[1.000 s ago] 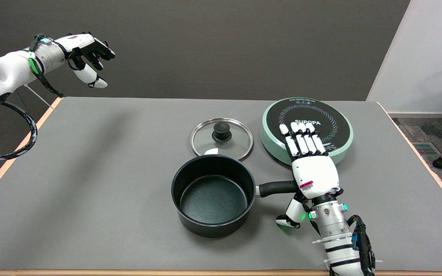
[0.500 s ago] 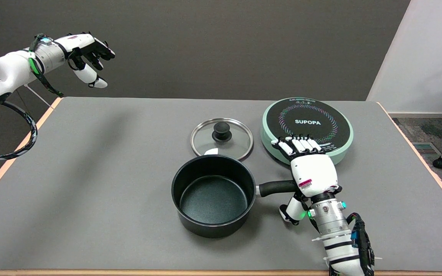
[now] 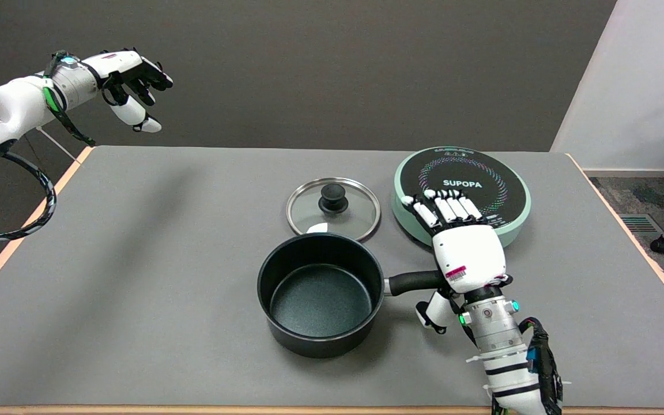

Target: Pick up the pot.

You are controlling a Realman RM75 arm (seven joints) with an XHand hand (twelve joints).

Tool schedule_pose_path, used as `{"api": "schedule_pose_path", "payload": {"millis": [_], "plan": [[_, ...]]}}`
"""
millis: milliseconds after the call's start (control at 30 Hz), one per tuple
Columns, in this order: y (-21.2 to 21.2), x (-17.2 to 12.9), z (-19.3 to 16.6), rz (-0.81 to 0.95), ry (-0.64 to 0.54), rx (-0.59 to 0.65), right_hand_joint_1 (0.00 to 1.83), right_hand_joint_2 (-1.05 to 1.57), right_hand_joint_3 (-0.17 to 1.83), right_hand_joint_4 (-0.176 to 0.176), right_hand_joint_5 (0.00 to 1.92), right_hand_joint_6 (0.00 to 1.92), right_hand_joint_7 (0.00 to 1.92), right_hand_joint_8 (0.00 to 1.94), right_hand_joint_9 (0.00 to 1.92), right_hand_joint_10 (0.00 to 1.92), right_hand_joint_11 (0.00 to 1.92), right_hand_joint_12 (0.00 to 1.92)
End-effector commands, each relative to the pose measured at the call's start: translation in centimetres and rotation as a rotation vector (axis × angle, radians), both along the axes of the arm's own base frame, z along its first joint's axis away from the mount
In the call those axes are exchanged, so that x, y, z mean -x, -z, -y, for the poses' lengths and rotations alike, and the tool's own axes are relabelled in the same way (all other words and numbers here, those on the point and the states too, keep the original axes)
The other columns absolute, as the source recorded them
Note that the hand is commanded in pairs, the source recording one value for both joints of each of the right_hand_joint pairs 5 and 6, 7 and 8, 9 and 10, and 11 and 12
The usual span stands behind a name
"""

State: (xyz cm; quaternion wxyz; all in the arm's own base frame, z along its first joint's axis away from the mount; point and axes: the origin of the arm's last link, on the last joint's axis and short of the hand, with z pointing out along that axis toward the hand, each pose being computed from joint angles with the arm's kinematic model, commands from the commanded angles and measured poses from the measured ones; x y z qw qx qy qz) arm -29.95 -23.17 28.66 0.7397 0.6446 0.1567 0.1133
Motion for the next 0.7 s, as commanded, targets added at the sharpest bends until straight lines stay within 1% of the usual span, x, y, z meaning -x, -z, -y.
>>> {"api": "schedule_pose_path", "payload": {"millis": [33, 267, 467, 700], "plan": [[3.1, -1.6, -2.0, -0.075, -0.066, -0.037, 1.22, -0.68, 1.47, 0.176, 0.30, 0.30, 0.30, 0.30, 0.30, 0.30, 0.30, 0.30], [3.7, 0.1, -2.9, -0.052, 0.010, -0.020, 1.23, -0.66, 1.44, 0.176, 0.26, 0.26, 0.26, 0.26, 0.26, 0.26, 0.26, 0.26], [3.1, 1.3, -3.2, -0.005, 0.086, 0.003, 1.23, -0.65, 1.42, 0.176, 0.25, 0.25, 0.25, 0.25, 0.25, 0.25, 0.25, 0.25], [2.4, 1.9, -3.3, 0.023, 0.119, 0.040, 1.23, -0.64, 1.39, 0.176, 0.23, 0.23, 0.23, 0.23, 0.23, 0.23, 0.23, 0.23]]}}
